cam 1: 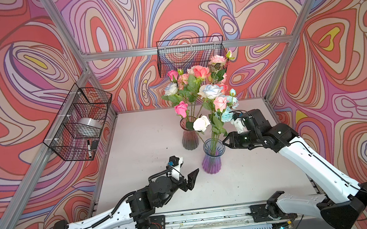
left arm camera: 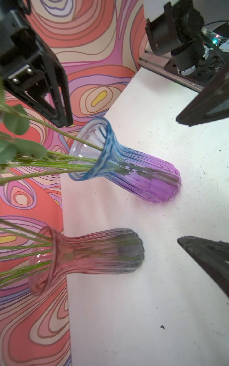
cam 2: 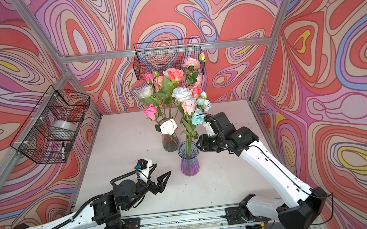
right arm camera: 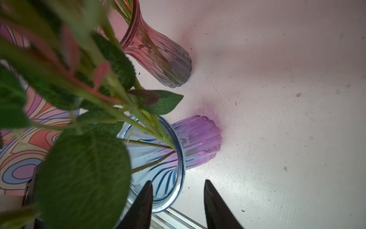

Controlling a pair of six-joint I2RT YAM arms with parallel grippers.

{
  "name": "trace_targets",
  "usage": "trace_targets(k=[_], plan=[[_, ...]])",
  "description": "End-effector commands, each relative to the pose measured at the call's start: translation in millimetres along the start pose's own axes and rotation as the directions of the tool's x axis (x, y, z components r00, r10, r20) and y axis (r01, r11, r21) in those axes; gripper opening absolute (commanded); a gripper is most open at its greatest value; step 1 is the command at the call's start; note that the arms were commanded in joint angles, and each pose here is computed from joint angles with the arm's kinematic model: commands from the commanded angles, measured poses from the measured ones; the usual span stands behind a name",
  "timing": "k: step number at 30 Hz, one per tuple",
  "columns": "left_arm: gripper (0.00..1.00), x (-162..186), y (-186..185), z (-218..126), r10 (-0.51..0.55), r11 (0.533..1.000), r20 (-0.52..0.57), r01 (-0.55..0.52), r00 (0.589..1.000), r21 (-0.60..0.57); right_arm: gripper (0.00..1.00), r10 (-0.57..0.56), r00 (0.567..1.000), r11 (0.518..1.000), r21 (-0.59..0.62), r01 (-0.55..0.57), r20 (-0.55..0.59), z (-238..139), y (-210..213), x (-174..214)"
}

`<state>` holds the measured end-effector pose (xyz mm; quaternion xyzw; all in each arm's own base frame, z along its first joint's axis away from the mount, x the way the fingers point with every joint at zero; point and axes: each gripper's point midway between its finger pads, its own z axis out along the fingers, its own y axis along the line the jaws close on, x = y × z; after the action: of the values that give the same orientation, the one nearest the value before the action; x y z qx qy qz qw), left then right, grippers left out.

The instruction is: Arrange the flowers into the vase

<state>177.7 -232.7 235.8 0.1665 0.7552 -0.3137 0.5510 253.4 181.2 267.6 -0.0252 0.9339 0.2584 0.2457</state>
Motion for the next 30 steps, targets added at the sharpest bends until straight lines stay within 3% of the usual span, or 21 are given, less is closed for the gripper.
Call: trace_targets(k=[1, 7, 9, 10, 11, 16, 18, 21, 23, 26, 28, 30], plan=[[0.88, -30.9, 12.9, -21.5, 0.031, 0.996, 0.015, -0.030, 0.999, -0.080, 0.45, -0.024, 0.997, 1.000, 0.019, 0.023, 0.067, -31.1, 2.1, -7.3], [0.89, -78.3, 43.1, -75.2, -0.019, 0.961, -0.068, -0.001, 0.998, -0.276, 0.53, -0.048, 0.972, 0.993, 0.113, 0.023, 0.229, -77.1, -12.2, -18.2], [0.88, -86.7, 54.8, -91.2, -0.027, 0.939, -0.097, -0.008, 0.995, -0.345, 0.74, -0.060, 0.946, 0.991, 0.133, 0.018, 0.320, -90.5, -18.8, -23.4], [0.98, -89.0, 58.4, -95.7, -0.014, 0.931, -0.111, -0.028, 0.994, -0.365, 0.96, -0.064, 0.930, 0.988, 0.156, 0.007, 0.363, -94.7, -24.6, -26.9], [1.00, -91.1, 62.3, -100.4, 0.004, 0.921, -0.130, -0.054, 0.992, -0.386, 0.98, -0.068, 0.907, 0.985, 0.175, -0.007, 0.415, -102.0, -30.6, -29.8], [1.00, -104.7, 103.3, -122.6, 0.002, 0.764, -0.074, -0.050, 0.997, -0.644, 0.98, 0.038, 0.784, 0.955, 0.208, -0.210, 0.620, -116.6, -68.5, -35.7], [1.00, -103.3, 110.5, -117.8, 0.066, 0.720, -0.057, -0.087, 0.996, -0.688, 0.98, -0.026, 0.754, 0.942, 0.269, -0.202, 0.657, -109.1, -83.1, -37.7], [1.00, -95.6, 111.9, -94.9, 0.243, 0.671, -0.056, -0.210, 0.968, -0.711, 0.98, -0.129, 0.716, 0.895, 0.391, -0.214, 0.686, -96.8, -108.4, -40.6], [1.00, -86.9, 107.3, -75.8, 0.357, 0.666, -0.050, -0.291, 0.933, -0.687, 0.98, -0.269, 0.687, 0.879, 0.464, -0.112, 0.675, -83.2, -109.4, -47.5], [1.00, -80.5, 125.2, -71.3, 0.342, 0.674, 0.045, -0.212, 0.939, -0.708, 0.98, -0.445, 0.597, 0.825, 0.565, -0.016, 0.667, -68.6, -111.9, -57.7], [1.00, -76.8, 148.7, -74.5, 0.297, 0.643, 0.065, -0.149, 0.952, -0.751, 0.98, -0.530, 0.544, 0.785, 0.619, 0.024, 0.651, -58.7, -114.1, -62.7], [1.00, -57.3, 171.3, -65.3, 0.258, 0.639, 0.028, -0.148, 0.966, -0.755, 0.98, -0.600, 0.521, 0.747, 0.659, 0.093, 0.607, -41.0, -116.4, -65.3]])
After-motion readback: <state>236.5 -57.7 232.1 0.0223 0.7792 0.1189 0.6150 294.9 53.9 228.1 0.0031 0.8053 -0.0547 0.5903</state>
